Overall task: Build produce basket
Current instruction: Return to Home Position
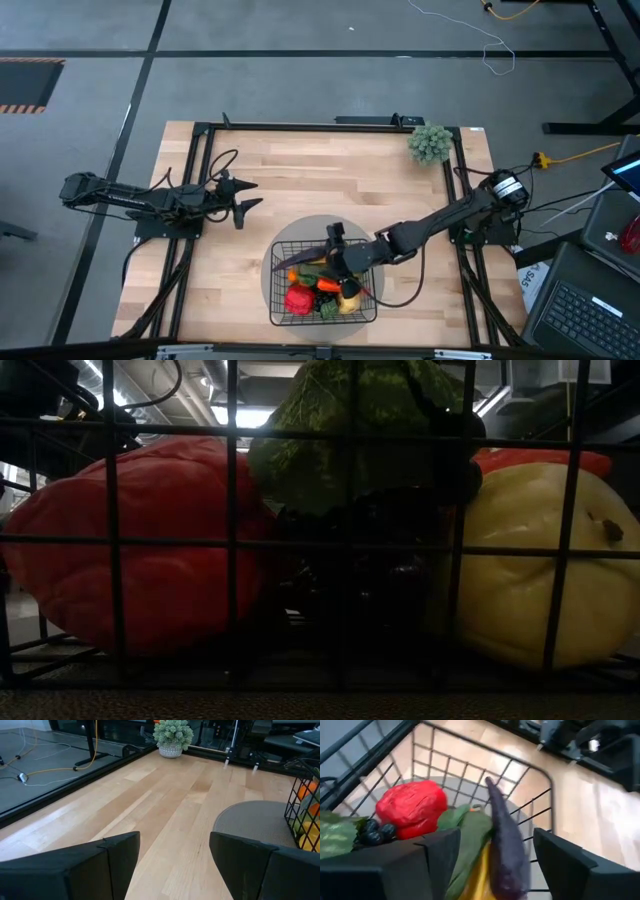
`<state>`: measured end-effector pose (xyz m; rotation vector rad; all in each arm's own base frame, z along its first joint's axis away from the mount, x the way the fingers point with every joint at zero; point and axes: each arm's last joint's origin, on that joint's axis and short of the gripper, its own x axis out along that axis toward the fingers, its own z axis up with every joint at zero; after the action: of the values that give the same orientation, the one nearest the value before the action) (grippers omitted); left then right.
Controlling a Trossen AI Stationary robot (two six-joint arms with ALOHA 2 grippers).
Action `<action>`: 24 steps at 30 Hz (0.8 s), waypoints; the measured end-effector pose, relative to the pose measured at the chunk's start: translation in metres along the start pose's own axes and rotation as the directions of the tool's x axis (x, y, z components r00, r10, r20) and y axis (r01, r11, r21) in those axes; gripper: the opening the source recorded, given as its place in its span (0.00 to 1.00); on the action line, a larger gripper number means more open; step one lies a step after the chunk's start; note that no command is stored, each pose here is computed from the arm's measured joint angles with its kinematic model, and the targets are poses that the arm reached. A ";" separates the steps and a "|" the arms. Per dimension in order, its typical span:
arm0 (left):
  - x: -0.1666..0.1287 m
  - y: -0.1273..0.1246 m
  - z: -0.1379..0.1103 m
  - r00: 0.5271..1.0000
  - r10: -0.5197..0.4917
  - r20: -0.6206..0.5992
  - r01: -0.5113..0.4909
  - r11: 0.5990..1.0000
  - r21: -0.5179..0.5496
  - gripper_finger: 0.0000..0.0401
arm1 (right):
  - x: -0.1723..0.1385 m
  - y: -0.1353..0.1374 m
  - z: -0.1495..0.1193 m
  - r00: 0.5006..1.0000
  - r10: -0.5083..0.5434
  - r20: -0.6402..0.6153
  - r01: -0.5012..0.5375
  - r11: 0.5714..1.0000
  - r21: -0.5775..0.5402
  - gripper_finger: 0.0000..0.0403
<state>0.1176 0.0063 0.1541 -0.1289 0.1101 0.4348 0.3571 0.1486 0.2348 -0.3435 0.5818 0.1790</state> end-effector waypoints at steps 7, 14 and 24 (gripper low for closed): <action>0.000 0.000 0.000 1.000 0.000 0.000 0.000 1.000 0.000 0.57 | -0.016 -0.007 0.020 0.986 -0.108 -0.126 0.099 0.992 -0.077 0.56; 0.000 0.000 0.000 1.000 0.000 0.000 0.000 1.000 0.000 0.57 | -0.047 -0.012 0.036 0.931 -0.119 -0.346 0.090 0.991 -0.099 0.45; 0.000 0.000 0.000 1.000 0.000 0.000 0.000 1.000 0.000 0.57 | -0.092 -0.025 0.038 0.776 -0.147 -0.613 0.120 0.989 -0.086 0.37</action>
<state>0.1176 0.0063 0.1542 -0.1290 0.1097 0.4345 0.3069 0.1334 0.3230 -0.4879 1.2072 -0.0709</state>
